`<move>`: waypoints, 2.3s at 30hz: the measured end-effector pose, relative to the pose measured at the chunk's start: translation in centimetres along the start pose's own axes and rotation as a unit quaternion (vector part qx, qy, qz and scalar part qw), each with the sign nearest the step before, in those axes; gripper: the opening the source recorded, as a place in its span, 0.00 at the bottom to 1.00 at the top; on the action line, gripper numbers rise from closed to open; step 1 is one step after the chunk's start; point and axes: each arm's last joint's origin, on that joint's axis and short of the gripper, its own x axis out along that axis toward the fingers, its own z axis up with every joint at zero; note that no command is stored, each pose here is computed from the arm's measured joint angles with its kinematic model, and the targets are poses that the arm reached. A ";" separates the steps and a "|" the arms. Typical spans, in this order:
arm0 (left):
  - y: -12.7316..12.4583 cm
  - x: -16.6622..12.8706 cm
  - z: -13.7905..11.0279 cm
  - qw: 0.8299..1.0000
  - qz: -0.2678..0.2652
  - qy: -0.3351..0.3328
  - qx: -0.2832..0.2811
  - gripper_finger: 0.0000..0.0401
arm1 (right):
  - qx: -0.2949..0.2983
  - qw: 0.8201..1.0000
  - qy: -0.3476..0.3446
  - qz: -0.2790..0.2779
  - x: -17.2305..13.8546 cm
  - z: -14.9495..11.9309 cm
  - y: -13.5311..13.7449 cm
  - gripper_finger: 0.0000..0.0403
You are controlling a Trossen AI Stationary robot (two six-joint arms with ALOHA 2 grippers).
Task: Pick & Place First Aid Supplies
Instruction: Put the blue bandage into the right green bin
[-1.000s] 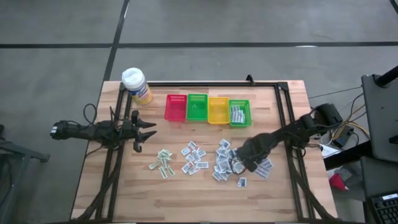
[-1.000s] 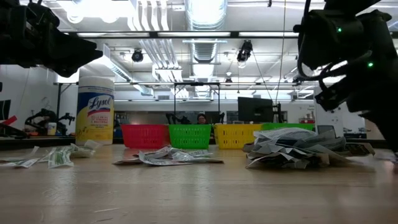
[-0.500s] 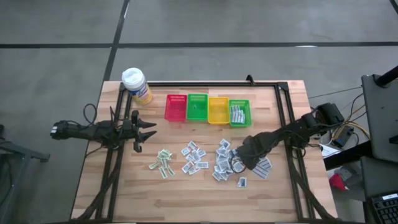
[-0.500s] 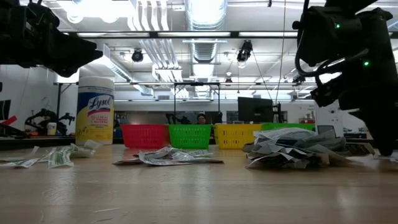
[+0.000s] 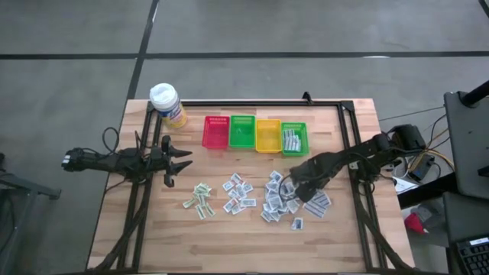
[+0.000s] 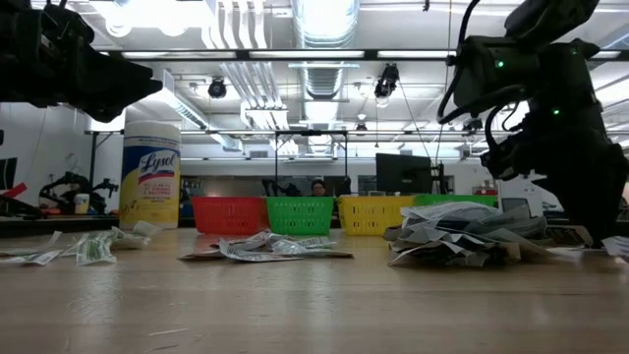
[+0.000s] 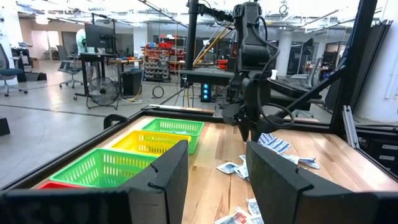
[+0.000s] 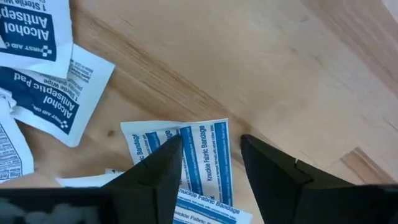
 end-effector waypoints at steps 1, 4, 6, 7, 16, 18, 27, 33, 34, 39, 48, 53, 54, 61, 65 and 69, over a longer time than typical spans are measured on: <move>0.0 0.0 0.0 1.000 0.000 0.000 0.000 0.39 | -0.002 1.000 0.002 0.001 0.0 0.0 0.0 0.39; 0.0 0.0 0.0 1.000 0.000 0.000 -0.001 0.39 | -0.003 1.000 0.006 0.002 0.0 0.0 -0.1 0.34; 0.0 0.0 0.0 1.000 0.000 0.000 -0.001 0.39 | -0.001 1.000 0.007 0.001 0.0 0.0 -0.1 0.31; 0.0 0.0 0.0 1.000 0.000 0.000 0.000 0.39 | 0.000 1.000 0.008 0.000 0.1 0.0 -0.1 0.29; 0.0 0.0 0.0 1.000 0.000 0.000 0.001 0.39 | 0.007 1.000 0.012 -0.006 0.1 -0.1 -0.2 0.13; 0.0 0.0 0.0 1.000 0.000 0.000 0.001 0.39 | 0.008 1.000 0.013 -0.011 -0.1 -0.1 -0.2 0.11; 0.0 0.0 0.0 1.000 0.000 0.000 0.001 0.39 | 0.028 0.998 -0.051 -0.021 -2.5 0.1 0.2 0.02; 0.0 0.0 0.0 1.000 0.000 0.001 0.002 0.39 | 0.051 0.995 -0.080 -0.028 -4.1 -0.3 -0.4 0.02; 0.0 0.0 0.0 1.000 0.000 0.001 0.002 0.39 | 0.056 0.995 -0.082 -0.034 -4.4 -0.5 -0.6 0.02; 0.0 0.0 0.0 1.000 0.000 0.000 0.002 0.39 | 0.081 0.990 -0.088 -0.071 -5.8 -1.1 -1.6 0.02; 0.0 0.0 0.0 1.000 0.000 0.001 0.002 0.39 | 0.116 0.975 -0.097 -0.161 -9.0 -1.9 -2.7 0.02; 0.0 0.0 0.0 1.000 0.000 0.001 0.002 0.39 | 0.114 0.972 -0.147 -0.143 -10.8 -1.6 -2.1 0.02; 0.0 0.0 0.0 1.000 0.000 0.001 0.002 0.39 | 0.113 0.971 -0.162 -0.137 -11.3 -1.5 -2.0 0.02; 0.0 0.0 0.0 1.000 0.000 0.001 0.002 0.39 | 0.069 0.957 -0.272 -0.071 -15.8 -0.7 -0.3 0.02; 0.0 0.0 0.0 1.000 0.000 0.001 0.002 0.39 | -0.001 0.951 -0.309 -0.022 -18.3 -0.4 0.9 0.02; 0.0 0.0 0.0 1.000 0.000 0.001 0.006 0.39 | -0.087 0.933 -0.349 0.020 -20.6 -0.3 1.7 0.02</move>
